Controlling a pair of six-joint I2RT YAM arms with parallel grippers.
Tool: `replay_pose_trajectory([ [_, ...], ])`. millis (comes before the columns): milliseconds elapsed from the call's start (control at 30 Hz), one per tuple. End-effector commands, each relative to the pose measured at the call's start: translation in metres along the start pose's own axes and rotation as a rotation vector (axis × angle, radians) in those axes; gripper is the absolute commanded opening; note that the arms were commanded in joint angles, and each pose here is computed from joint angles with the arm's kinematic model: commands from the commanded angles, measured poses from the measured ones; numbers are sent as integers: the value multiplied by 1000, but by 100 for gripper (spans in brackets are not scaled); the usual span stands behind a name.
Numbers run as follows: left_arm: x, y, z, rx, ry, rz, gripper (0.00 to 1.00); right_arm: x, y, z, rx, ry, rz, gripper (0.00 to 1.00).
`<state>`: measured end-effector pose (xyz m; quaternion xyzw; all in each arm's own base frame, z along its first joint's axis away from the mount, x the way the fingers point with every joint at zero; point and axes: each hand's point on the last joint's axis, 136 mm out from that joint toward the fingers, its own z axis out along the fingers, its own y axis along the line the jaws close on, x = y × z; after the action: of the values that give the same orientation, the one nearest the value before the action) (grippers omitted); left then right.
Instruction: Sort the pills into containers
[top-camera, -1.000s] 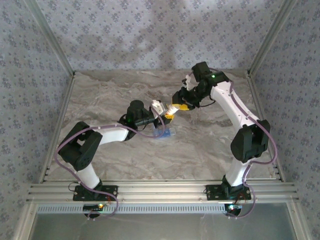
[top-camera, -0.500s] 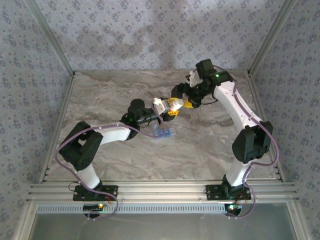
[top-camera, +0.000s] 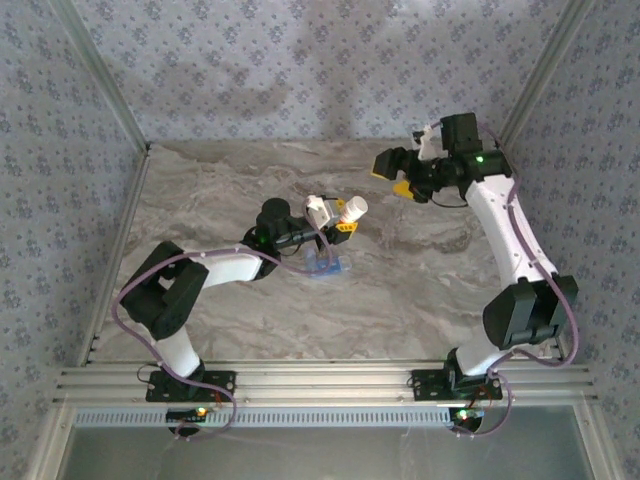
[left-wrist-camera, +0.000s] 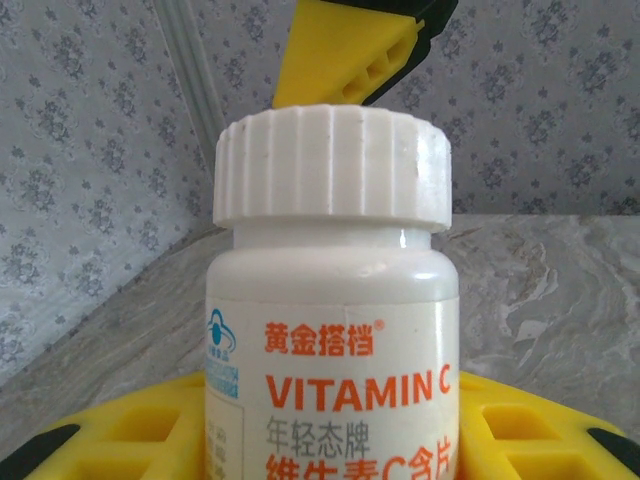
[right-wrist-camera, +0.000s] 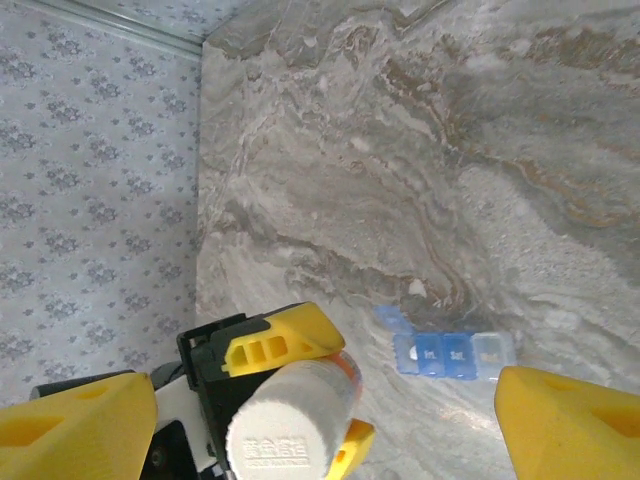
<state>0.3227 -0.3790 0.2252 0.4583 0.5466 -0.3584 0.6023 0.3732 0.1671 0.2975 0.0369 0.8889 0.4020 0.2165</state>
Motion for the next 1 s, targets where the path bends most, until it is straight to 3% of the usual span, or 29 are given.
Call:
replay_pose_trajectory([
  [0,-21,4,1,32,-74,-16,0,0,10,-8,-13,-44,-170,89],
  [300,-24,1,-1,122,-67,-74,0,26,24,8,-12,55,-351,87],
  [667,-27,-3,1,157,-62,-88,0,42,33,26,1,135,-409,81],
  [967,-27,-2,1,157,-56,-87,0,49,30,34,0,167,-405,66],
])
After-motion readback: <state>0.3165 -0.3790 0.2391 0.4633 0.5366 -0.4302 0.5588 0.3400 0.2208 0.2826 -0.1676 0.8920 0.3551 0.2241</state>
